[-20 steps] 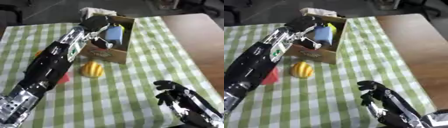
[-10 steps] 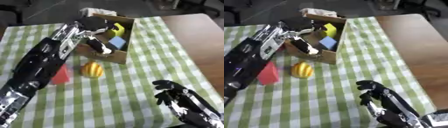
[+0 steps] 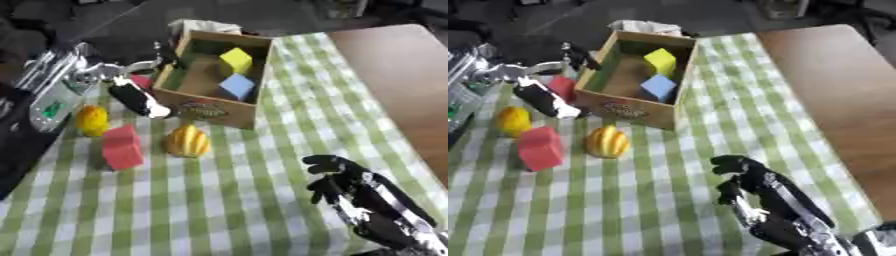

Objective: Pick up objects on the table and place them in the box.

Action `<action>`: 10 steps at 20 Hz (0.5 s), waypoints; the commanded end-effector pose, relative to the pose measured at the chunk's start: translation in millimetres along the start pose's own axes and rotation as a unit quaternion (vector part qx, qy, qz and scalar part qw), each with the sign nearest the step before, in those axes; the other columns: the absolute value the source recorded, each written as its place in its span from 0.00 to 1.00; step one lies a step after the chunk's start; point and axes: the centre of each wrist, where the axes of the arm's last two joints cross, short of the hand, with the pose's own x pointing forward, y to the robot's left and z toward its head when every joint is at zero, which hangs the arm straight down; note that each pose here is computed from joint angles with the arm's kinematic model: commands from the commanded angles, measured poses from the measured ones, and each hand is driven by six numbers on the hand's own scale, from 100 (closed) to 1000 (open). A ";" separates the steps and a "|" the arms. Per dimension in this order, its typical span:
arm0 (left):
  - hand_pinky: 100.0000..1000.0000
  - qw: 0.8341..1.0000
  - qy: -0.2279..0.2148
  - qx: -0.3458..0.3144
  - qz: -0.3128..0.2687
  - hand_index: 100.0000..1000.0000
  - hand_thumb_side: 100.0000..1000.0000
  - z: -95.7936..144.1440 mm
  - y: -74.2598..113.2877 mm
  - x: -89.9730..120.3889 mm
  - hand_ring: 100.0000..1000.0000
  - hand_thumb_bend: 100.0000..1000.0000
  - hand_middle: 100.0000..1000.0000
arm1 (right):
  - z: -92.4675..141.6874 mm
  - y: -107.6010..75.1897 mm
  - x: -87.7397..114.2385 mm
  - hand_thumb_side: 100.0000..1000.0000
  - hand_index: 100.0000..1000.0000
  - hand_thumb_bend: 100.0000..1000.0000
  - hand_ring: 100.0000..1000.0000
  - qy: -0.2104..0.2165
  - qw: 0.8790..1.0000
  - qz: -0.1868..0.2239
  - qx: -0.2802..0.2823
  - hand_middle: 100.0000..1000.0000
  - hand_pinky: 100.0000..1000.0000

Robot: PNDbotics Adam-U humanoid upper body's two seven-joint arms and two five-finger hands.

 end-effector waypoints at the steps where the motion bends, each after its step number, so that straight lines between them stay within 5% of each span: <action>1: 0.74 0.999 0.040 -0.022 -0.001 0.91 0.62 22.3 -0.4 -14.9 0.69 0.43 0.75 | 1.9 -4.9 2.8 0.42 0.74 0.00 0.46 0.000 1.000 0.012 -0.003 0.82 0.68; 10: 0.74 0.992 0.089 -0.087 0.013 0.92 0.66 36.9 -62.4 -13.4 0.69 0.51 0.76 | 1.3 -3.4 3.1 0.42 0.74 0.00 0.45 -0.001 1.000 0.011 0.002 0.82 0.68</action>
